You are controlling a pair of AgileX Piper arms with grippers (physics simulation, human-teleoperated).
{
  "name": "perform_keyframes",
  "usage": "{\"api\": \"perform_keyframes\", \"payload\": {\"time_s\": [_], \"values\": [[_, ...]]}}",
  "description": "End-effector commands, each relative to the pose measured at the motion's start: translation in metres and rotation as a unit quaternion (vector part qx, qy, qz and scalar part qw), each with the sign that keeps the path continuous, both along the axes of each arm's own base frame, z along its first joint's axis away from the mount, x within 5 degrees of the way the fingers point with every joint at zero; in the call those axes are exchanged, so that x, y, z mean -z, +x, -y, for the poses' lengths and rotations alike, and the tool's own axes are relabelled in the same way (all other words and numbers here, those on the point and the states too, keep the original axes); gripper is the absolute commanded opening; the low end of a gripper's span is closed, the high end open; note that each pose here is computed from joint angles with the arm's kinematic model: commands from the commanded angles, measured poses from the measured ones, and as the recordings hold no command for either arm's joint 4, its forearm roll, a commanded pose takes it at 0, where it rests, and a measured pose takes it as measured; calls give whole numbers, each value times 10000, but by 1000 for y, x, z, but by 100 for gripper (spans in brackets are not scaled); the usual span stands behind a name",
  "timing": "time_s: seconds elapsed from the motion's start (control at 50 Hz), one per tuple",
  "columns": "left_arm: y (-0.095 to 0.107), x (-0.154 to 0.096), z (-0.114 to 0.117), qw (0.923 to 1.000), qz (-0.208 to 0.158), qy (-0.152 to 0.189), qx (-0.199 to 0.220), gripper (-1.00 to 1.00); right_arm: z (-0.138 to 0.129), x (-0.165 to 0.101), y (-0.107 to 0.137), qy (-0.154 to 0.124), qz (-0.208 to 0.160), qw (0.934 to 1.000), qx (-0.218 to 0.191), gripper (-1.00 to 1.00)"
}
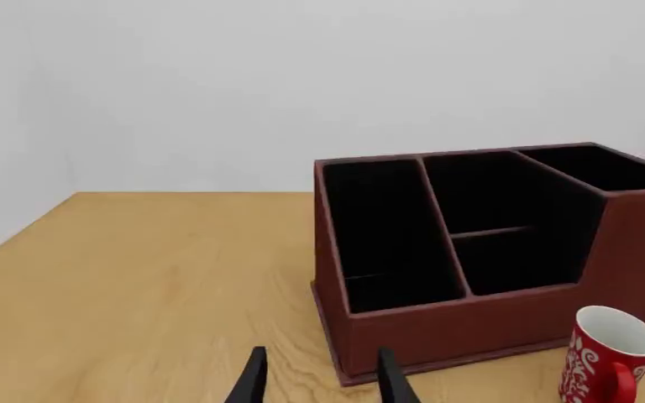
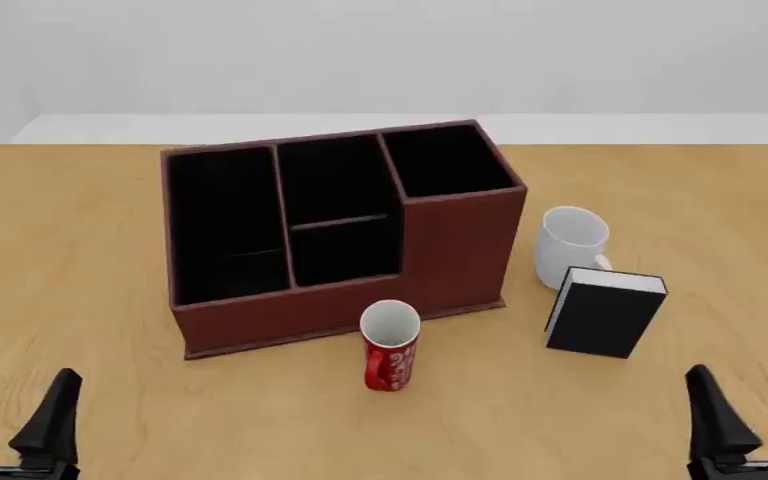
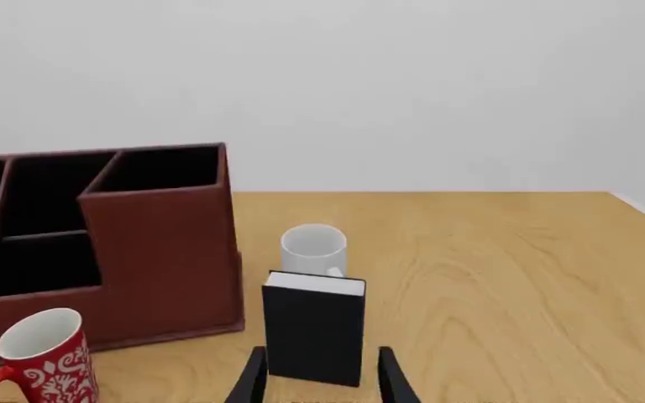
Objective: Pick up the book and place it in the right compartment of the caddy.
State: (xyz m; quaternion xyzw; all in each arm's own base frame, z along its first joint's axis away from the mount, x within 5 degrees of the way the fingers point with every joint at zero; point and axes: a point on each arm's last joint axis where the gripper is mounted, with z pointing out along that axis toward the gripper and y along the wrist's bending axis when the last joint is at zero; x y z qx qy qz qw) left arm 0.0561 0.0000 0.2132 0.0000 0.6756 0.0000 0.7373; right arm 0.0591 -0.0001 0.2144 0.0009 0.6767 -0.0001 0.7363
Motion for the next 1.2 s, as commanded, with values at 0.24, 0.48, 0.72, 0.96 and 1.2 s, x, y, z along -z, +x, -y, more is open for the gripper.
{"api": "perform_keyframes", "payload": {"time_s": [0.24, 0.48, 0.72, 0.96, 1.2], "values": [[0, 0, 0, 10000, 0, 0, 0, 100, 0, -9, 7, -192, -309, 9993, 29, 100], [0, 0, 0, 10000, 0, 0, 0, 100, 0, -34, 30, -895, -792, 9928, 10, 100], [0, 0, 0, 10000, 0, 0, 0, 100, -6, -58, 54, -1784, -1268, 9751, -356, 100], [0, 0, 0, 10000, 0, 0, 0, 100, -9, -90, 73, -2419, -1528, 9568, -510, 100], [0, 0, 0, 10000, 0, 0, 0, 100, -14, -106, 96, -2929, -2119, 9284, -857, 100]]}}
